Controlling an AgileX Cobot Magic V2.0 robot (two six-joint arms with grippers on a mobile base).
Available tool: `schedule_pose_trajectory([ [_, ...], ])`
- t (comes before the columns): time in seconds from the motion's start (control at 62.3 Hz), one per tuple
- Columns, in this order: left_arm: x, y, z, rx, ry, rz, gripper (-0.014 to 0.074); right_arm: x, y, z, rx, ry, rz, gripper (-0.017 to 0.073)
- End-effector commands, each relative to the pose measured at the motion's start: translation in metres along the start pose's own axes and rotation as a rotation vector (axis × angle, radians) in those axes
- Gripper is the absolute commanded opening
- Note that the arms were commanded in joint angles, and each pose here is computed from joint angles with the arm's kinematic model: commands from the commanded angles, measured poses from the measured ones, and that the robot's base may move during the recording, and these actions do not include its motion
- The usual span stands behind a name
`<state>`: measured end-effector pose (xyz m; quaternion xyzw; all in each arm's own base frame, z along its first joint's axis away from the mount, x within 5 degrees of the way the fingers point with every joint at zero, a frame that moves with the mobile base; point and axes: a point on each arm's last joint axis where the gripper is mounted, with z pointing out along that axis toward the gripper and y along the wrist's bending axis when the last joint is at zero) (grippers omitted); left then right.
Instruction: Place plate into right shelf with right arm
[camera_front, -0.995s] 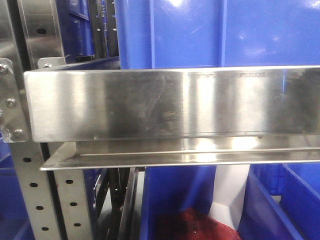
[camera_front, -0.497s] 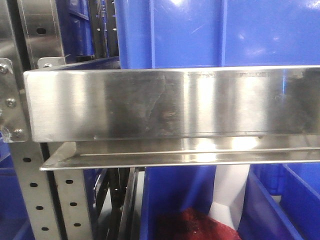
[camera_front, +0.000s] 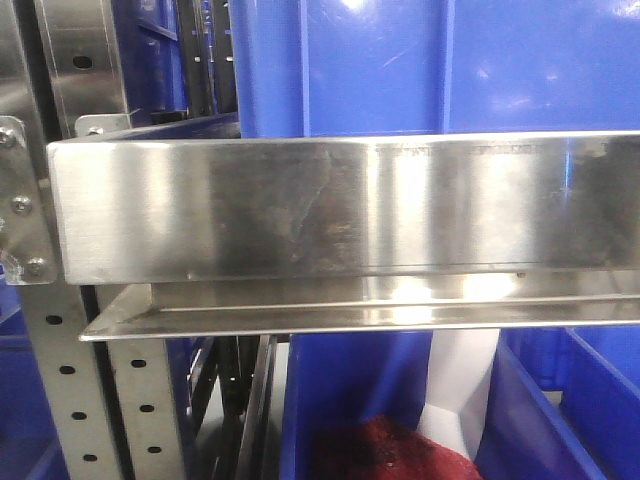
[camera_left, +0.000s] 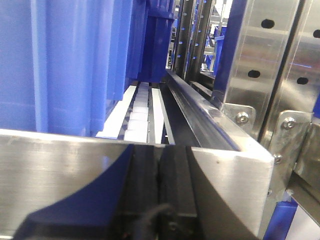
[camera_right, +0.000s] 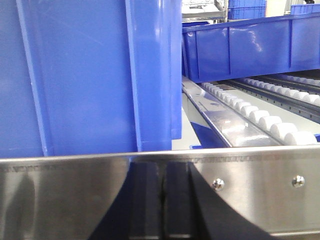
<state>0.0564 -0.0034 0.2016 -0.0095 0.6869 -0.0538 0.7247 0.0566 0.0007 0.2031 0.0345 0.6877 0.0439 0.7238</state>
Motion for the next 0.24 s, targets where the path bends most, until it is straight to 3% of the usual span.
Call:
schedule_pose_trajectory([
  [0.0,-0.006,-0.0005,-0.0006,0.007,-0.089,-0.006,-0.0047,-0.0099,0.0002,-0.0016,0.002,-0.101,-0.011,0.0046],
  [0.225,-0.006,-0.0005,-0.0006,0.007,-0.089,-0.006,-0.0047,-0.0099,0.0002,-0.0016,0.002,-0.101,-0.011,0.0046],
])
